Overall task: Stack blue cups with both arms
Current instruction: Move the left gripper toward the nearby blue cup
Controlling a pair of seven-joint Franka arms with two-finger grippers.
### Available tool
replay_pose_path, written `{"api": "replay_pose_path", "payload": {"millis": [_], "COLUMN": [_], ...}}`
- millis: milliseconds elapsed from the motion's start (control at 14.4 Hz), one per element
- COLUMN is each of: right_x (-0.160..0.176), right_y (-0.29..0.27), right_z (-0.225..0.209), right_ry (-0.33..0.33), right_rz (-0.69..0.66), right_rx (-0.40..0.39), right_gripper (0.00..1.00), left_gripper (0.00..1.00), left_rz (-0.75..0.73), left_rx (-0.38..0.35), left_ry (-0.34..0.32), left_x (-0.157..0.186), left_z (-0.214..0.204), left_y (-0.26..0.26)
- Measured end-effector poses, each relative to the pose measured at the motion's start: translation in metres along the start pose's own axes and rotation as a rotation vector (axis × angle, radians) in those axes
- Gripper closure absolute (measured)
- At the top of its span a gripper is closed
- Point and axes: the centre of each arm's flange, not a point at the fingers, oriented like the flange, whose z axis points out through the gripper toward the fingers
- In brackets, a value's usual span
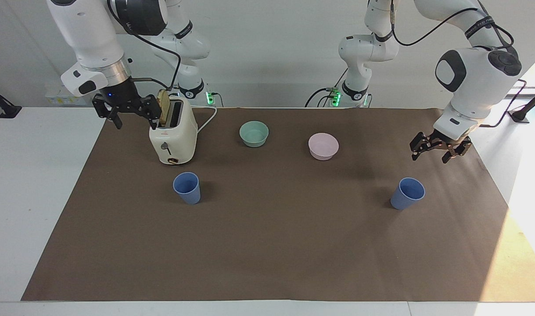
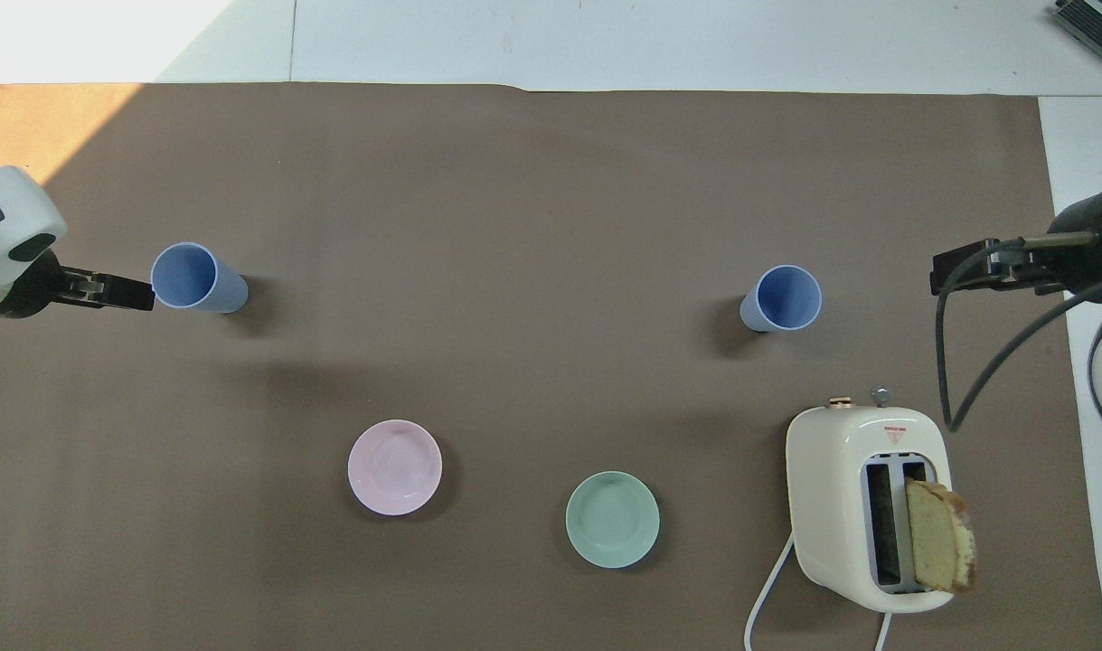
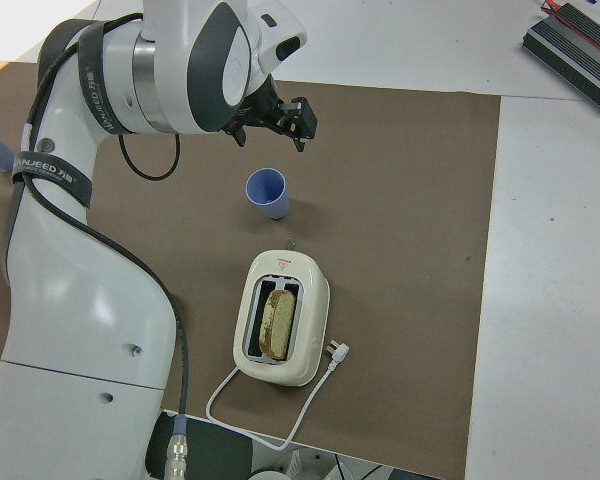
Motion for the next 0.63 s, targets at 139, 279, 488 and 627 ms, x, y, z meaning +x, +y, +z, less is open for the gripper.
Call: {"api": "replay_pose_path", "payload": {"millis": [139, 279, 488, 627], "right_x": [0.000, 0.000, 0.000, 0.000], "right_y": [0.000, 0.000, 0.000, 0.000], "right_z": [0.000, 0.000, 0.000, 0.000], "right_ry": [0.000, 0.000, 0.000, 0.000], "right_rz": [0.000, 0.000, 0.000, 0.000], "right_rx": [0.000, 0.000, 0.000, 0.000], "right_gripper": [0.00, 0.00, 0.00, 0.00], "left_gripper": [0.04, 0.05, 0.06, 0.14], "left_rz": [-0.008, -0.023, -0.039, -0.034], "left_rx": [0.005, 0.011, -0.019, -0.055], "left_ry": [0.011, 0.012, 0.019, 0.024], "left_x": [0.001, 0.005, 0.009, 0.008], "left_z": [0.014, 0.033, 0.059, 0.064], "left_y": [-0.005, -0.014, -0.031, -0.038]}}
